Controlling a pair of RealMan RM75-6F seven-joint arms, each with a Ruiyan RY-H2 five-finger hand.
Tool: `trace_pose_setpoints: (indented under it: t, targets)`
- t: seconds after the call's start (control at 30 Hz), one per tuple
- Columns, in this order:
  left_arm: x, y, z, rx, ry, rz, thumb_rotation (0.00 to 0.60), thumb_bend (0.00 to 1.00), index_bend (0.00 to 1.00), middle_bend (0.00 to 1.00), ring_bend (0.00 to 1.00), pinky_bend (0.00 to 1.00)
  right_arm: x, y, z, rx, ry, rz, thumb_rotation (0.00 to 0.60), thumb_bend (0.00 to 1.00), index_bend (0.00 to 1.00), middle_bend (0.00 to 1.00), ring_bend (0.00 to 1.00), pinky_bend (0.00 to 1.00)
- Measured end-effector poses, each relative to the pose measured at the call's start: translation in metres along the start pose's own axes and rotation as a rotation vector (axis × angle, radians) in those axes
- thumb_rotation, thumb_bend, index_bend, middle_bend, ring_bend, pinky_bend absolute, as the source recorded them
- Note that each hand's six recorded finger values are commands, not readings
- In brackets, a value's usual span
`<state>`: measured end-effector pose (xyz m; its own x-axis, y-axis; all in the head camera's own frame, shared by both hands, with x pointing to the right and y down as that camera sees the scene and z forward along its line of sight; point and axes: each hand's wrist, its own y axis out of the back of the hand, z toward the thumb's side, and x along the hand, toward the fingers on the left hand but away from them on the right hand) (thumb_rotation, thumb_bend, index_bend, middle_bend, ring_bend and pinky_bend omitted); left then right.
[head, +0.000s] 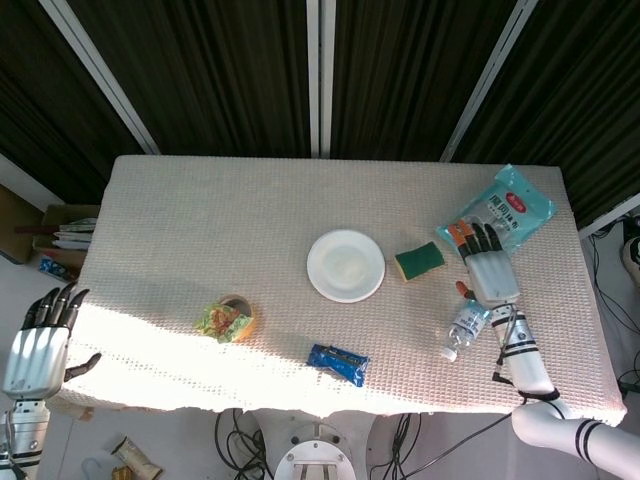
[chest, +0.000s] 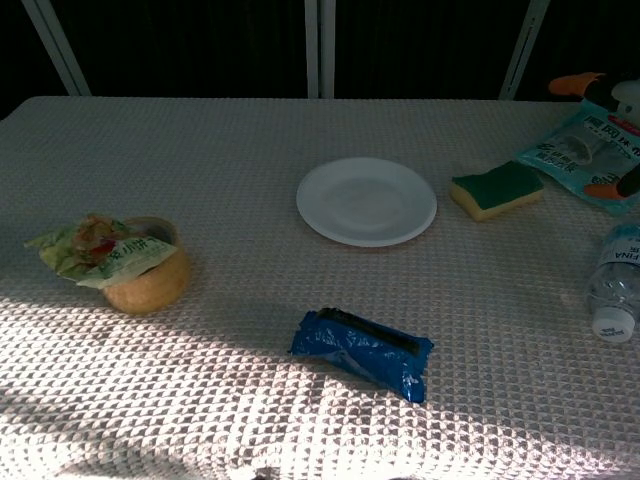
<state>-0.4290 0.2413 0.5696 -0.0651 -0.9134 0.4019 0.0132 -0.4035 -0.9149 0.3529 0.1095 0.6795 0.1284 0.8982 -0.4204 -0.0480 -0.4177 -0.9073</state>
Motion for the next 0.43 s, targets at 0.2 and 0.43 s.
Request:
trace_pose_setpoints:
  t: [0.2,0.43]
  targets:
    - [0.002,0.003,0.002,0.007,-0.006,0.012,0.6,0.09,0.13,0.06,0.06,0.14,0.07,0.042,-0.063,-0.138,-0.134,-0.113,0.6,0.2,0.02,0.12,0.0,0.0]
    - [-0.002,0.003,0.001,0.007,0.003,0.012,0.6,0.09,0.13,0.06,0.06,0.14,0.141,0.057,-0.093,-0.237,-0.176,-0.124,0.6,0.2,0.04,0.12,0.0,0.0]
